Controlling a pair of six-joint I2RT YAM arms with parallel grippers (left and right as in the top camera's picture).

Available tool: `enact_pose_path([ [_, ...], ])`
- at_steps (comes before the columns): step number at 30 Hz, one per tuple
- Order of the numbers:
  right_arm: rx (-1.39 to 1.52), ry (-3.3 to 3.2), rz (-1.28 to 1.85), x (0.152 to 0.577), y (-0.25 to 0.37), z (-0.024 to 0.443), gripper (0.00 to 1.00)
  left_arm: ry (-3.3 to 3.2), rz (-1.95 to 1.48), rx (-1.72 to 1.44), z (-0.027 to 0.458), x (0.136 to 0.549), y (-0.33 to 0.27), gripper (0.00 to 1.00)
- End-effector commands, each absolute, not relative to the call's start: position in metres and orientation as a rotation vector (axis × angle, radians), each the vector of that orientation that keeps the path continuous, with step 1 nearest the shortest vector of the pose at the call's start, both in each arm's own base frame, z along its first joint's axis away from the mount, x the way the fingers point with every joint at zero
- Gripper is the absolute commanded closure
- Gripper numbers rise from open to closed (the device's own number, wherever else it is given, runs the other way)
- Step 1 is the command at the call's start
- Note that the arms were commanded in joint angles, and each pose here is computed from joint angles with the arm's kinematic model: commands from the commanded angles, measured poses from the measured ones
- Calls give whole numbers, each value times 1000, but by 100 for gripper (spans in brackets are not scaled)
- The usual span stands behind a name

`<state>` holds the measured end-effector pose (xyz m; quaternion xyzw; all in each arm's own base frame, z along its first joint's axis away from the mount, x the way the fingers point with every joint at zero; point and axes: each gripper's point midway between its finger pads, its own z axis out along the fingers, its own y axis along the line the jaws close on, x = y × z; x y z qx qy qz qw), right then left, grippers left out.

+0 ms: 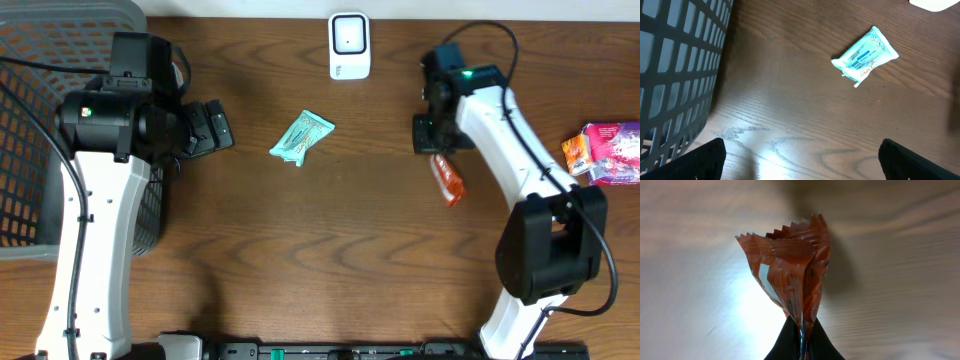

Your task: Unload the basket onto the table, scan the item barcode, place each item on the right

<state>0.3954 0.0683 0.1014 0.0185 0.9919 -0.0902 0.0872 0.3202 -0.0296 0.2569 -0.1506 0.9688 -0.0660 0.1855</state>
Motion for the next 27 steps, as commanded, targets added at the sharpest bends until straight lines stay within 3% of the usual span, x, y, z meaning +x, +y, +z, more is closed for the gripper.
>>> enact_pose_path([
  [1, 138, 2676, -777, 409, 36, 138, 99, 2725, -175, -443, 258, 319, -27, 2],
  [13, 37, 2612, -904, 394, 82, 62, 99, 2725, -175, -443, 258, 319, -27, 2],
  [18, -32, 2700, -798, 385, 117, 27, 60, 2725, -175, -443, 258, 319, -27, 2],
  [23, -47, 2747, -659, 382, 142, 29, 58, 2725, -175, -443, 258, 319, -27, 2],
  [27, -6, 2723, -617, 393, 143, 63, 58, 2725, -175, -443, 258, 319, -27, 2],
])
